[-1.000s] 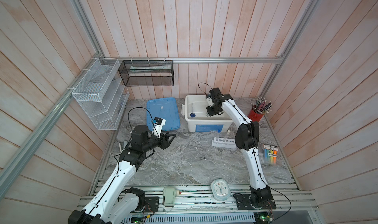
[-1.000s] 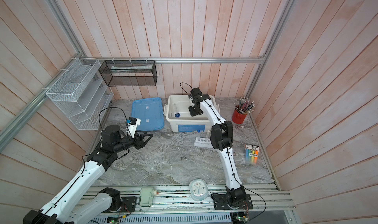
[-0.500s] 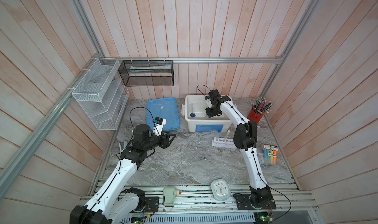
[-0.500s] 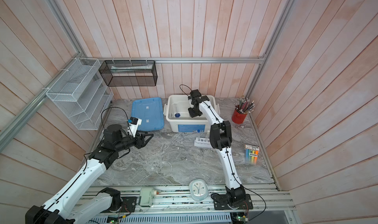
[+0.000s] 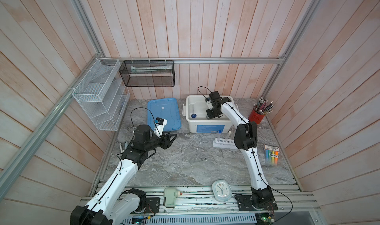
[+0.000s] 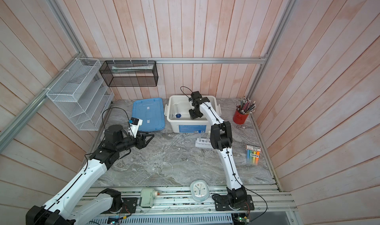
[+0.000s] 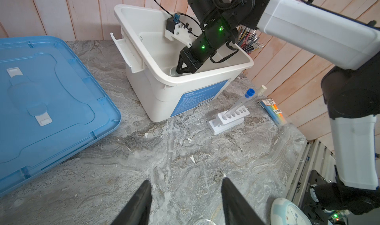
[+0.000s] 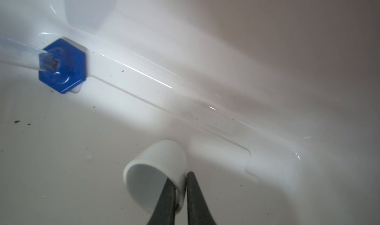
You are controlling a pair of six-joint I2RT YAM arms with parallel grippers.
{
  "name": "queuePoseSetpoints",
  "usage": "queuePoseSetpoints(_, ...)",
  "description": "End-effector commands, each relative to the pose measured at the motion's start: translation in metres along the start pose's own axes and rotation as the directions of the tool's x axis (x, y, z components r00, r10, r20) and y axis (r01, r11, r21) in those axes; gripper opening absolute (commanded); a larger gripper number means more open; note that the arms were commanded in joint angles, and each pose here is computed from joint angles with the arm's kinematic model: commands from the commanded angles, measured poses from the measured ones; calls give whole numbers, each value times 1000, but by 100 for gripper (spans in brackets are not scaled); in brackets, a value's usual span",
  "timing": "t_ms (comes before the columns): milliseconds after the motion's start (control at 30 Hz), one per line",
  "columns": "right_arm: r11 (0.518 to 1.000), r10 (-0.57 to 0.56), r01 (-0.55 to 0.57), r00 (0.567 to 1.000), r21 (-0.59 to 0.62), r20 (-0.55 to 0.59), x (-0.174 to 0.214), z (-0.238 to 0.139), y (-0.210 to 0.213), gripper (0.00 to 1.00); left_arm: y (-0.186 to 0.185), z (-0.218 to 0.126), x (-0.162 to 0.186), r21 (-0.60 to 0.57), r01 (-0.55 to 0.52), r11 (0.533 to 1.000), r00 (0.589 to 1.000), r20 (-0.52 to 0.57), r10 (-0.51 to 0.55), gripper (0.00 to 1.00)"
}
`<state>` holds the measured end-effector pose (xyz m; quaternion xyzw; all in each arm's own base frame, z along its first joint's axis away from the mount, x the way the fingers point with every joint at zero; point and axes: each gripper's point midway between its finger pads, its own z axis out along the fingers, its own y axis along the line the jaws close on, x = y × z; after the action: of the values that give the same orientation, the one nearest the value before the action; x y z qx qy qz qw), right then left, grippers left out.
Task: Organize the chemistry lab equipment
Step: 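Lower the white cup into the bin and open the right gripper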
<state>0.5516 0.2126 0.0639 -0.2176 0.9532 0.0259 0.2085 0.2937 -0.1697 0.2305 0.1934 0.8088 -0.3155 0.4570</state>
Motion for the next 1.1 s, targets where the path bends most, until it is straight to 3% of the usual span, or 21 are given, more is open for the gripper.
queuePoseSetpoints(0, 1000, -4, 4, 1000, -6, -2, 1, 5, 1, 16, -3, -4, -13, -2, -9, 1000, 1000, 24, 9, 56)
queuePoseSetpoints(333, 1000, -2, 2, 1000, -7, 17, -5, -3, 1, 21, -3, -6, -14, -6, -12, 1000, 1000, 29, 12, 56)
queuePoseSetpoints(1067, 1000, -11, 6, 987, 30, 160, -42, -83, -4, 32, -9, -14, -16, 3, -15, 1000, 998, 60, 15, 56)
